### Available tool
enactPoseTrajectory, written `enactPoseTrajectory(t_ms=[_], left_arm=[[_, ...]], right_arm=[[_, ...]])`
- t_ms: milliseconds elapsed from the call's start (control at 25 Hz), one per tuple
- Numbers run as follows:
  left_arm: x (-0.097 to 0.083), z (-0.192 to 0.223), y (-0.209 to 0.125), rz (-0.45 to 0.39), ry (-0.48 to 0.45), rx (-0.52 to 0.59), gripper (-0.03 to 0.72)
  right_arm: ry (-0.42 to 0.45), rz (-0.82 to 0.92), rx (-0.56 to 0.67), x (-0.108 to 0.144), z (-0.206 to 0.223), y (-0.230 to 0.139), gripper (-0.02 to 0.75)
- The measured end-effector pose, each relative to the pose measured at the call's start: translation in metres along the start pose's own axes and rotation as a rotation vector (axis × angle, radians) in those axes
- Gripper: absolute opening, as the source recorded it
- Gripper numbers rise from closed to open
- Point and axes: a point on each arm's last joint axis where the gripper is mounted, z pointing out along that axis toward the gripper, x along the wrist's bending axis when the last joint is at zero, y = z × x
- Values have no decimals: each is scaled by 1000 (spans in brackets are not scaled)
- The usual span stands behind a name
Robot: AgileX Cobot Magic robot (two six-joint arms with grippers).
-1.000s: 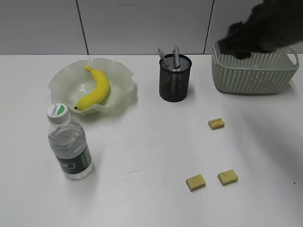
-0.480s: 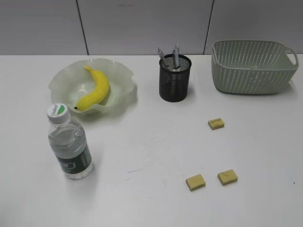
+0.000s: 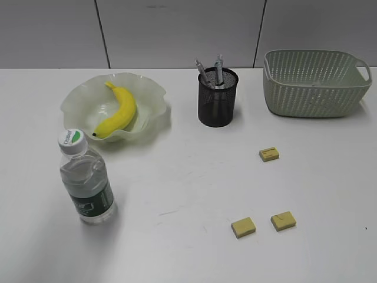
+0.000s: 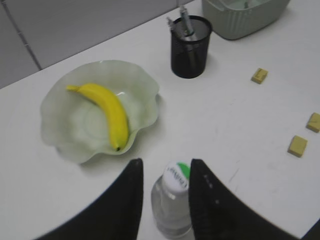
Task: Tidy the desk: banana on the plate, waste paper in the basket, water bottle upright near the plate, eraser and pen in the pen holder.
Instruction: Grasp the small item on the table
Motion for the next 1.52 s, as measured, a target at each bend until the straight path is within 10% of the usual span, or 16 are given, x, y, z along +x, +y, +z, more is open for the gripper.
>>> enactPoseTrajectory(t_ms=[200,440,600,880,1520], left_arm=[[-23,60,44,137,-170,79,237],[-116,144,56,448,-373,205,250],[-157,202,20,547,-435,395,393],[-175,266,-25,537,-455,559,557],[-221,320,-62,628,-489,586,466]], right_arm=[[6,-4,-30,1,7,0,311],[7,-5,-41,1,7,0,297],[7,-5,-42,1,7,0,297],[7,-5,-43,1,7,0,297],[7,-5,-43,1,7,0,258]])
